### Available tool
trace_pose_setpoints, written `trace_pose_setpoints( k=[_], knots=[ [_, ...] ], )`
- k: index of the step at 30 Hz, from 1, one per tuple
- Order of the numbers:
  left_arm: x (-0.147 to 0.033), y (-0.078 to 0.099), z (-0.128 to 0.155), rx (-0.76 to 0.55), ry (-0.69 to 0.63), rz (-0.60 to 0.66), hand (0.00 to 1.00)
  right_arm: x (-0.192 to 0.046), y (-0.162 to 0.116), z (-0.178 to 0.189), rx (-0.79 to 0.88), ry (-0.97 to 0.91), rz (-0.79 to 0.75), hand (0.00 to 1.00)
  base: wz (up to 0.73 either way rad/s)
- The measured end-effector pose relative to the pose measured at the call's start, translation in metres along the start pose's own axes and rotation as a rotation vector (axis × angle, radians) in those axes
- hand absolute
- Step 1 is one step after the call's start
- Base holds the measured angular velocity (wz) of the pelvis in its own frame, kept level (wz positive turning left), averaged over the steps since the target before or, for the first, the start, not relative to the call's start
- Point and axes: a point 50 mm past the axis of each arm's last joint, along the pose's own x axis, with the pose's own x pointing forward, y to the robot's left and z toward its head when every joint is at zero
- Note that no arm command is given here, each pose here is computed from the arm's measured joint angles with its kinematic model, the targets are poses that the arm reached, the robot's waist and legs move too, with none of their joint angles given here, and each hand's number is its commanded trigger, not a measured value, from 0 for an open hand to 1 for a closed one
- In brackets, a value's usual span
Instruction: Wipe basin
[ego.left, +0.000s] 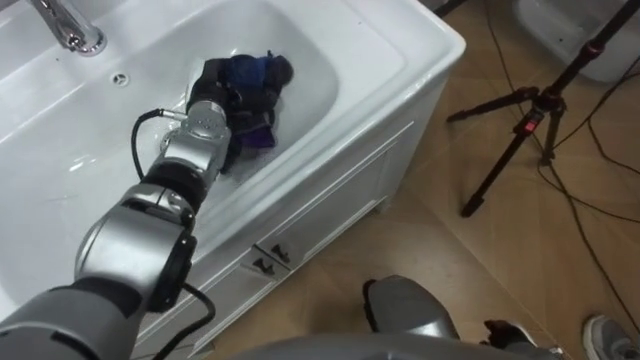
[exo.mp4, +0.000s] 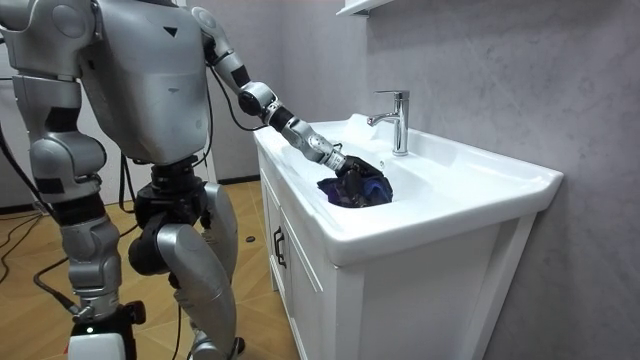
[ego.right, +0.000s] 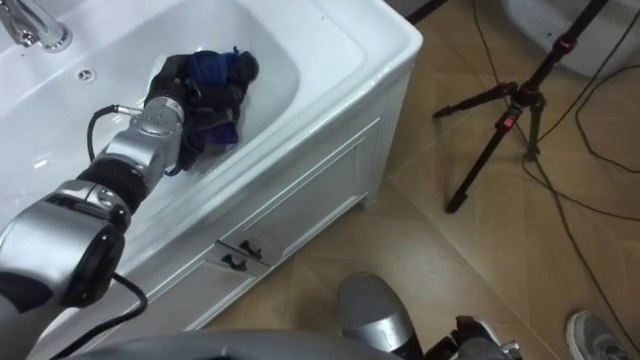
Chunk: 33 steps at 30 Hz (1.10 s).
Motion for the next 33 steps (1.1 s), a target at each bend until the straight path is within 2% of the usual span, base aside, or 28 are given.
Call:
trace_pose_setpoints(
  k=[8, 15, 18, 26, 29, 33],
  knots=[
    [0.001, 0.002, 0.004, 0.013, -0.008, 0.010, 1.00, 0.000, 0.002, -0.005, -0.003, 0.017, 0.004, 0.00, -0.02],
    [0.002, 0.011, 0.002, 0.143, -0.021, 0.053, 1.00, 0.000, 0.000, -0.001, -0.001, 0.003, 0.000, 0.00, -0.12],
    [0.003, 0.022, -0.004, 0.232, -0.013, 0.091, 1.00, 0.000, -0.002, -0.001, -0.001, 0.000, -0.007, 0.00, -0.18],
    [0.002, 0.073, -0.029, 0.511, 0.078, 0.236, 1.00, 0.001, -0.015, -0.003, 0.003, -0.012, -0.076, 0.00, -0.03],
    [0.001, 0.080, -0.030, 0.641, 0.078, 0.265, 1.00, 0.001, -0.016, -0.005, 0.008, -0.004, -0.092, 0.00, 0.00],
    [-0.001, 0.084, -0.036, 0.734, 0.078, 0.288, 1.00, 0.001, -0.018, -0.002, 0.026, -0.022, -0.096, 0.00, 0.06]
  ],
)
